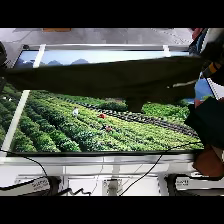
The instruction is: Fold the clothes and pants, and hang the long-sleeved shirts on hangers.
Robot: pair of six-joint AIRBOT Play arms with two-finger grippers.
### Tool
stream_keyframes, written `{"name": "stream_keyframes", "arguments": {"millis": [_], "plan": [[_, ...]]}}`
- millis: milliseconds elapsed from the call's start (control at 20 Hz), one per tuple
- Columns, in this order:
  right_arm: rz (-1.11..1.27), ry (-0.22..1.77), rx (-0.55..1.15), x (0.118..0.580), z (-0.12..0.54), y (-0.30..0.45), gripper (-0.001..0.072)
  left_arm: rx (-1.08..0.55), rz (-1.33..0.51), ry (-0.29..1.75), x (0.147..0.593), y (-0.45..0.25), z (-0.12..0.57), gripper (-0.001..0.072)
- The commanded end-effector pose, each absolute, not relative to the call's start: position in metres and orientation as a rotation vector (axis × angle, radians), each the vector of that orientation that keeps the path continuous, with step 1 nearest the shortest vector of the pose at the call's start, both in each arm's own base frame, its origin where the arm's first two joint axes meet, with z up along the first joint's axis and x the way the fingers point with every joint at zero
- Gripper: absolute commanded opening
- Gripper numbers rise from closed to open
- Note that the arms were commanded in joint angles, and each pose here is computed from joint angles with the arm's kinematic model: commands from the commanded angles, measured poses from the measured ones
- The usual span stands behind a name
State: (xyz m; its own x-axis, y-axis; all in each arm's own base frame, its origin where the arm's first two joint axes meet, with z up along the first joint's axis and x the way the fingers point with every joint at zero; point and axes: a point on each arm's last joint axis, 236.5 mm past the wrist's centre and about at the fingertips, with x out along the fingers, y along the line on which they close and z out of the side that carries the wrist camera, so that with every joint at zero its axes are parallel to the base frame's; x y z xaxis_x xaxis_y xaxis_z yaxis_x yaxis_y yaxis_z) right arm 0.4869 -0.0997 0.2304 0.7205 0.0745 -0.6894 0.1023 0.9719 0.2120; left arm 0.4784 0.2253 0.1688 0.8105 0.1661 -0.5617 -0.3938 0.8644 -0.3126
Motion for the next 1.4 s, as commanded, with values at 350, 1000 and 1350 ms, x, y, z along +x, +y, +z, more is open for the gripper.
{"name": "stream_keyframes", "arguments": {"millis": [350, 1000, 1350], "plan": [[-0.029, 0.984, 0.269, 0.447, 0.182, -0.107, 0.0038, -0.558, 0.275, 0.946, 0.421, 0.212, 0.085, 0.0023], [-0.133, 0.972, 0.316, 0.26, 0.042, -0.046, 0.0038, -0.138, 0.471, 1.151, 0.265, 0.222, 0.041, 0.0023], [-0.188, 1.256, 0.344, 0.161, 0.01, -0.025, 0.0039, -0.23, 0.554, 1.385, 0.174, 0.215, -0.032, 0.0024]]}}
